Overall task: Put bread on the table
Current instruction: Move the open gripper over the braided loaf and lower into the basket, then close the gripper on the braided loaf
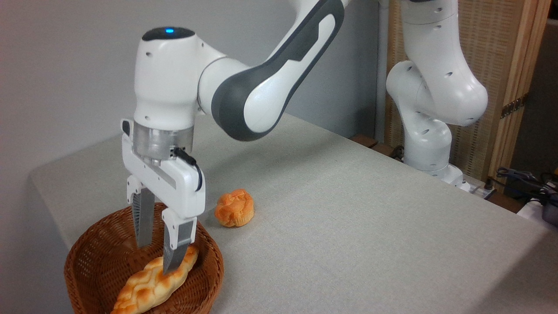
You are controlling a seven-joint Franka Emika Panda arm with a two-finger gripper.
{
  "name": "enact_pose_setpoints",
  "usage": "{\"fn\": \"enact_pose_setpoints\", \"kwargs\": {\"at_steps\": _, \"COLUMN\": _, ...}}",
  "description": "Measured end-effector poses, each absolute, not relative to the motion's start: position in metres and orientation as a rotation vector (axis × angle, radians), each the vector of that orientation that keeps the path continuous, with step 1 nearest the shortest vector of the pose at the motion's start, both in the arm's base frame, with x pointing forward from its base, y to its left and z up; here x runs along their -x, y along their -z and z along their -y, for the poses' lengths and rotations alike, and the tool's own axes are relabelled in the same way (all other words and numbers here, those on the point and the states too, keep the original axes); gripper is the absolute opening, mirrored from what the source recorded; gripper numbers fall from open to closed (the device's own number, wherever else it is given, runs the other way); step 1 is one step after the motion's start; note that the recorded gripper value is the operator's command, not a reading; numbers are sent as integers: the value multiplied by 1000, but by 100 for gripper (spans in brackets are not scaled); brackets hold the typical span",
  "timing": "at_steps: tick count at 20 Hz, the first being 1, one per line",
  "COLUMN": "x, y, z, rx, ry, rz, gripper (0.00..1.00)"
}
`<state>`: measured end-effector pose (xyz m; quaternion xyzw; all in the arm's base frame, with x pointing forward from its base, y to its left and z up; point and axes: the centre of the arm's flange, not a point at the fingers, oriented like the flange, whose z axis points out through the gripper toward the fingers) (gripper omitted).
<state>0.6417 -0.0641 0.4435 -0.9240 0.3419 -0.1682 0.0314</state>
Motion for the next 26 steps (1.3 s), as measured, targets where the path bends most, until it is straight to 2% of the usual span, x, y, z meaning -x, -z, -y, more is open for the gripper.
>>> {"fn": "enact_pose_setpoints", "kwargs": {"at_steps": 4, "x": -648, "y": -423, "z": 64, "rx": 2847, "ry": 511, "rz": -1051, "gripper": 100}}
{"fn": "enact_pose_setpoints", "kwargs": {"at_steps": 8, "x": -651, "y": -414, "z": 64, "rx": 2845, "ry": 513, "rz": -1048, "gripper": 100}}
{"fn": "enact_pose_setpoints", "kwargs": {"at_steps": 9, "x": -652, "y": -411, "z": 64, "rx": 2844, "ry": 513, "rz": -1048, "gripper": 88}}
{"fn": "enact_pose_setpoints", "kwargs": {"at_steps": 10, "x": -652, "y": -409, "z": 64, "rx": 2845, "ry": 511, "rz": -1048, "gripper": 65}}
{"fn": "enact_pose_setpoints", "kwargs": {"at_steps": 11, "x": -653, "y": -407, "z": 64, "rx": 2845, "ry": 509, "rz": -1048, "gripper": 47}}
{"fn": "enact_pose_setpoints", "kwargs": {"at_steps": 12, "x": -653, "y": -406, "z": 64, "rx": 2845, "ry": 509, "rz": -1048, "gripper": 41}}
{"fn": "enact_pose_setpoints", "kwargs": {"at_steps": 26, "x": -653, "y": -407, "z": 62, "rx": 2843, "ry": 513, "rz": -1044, "gripper": 42}}
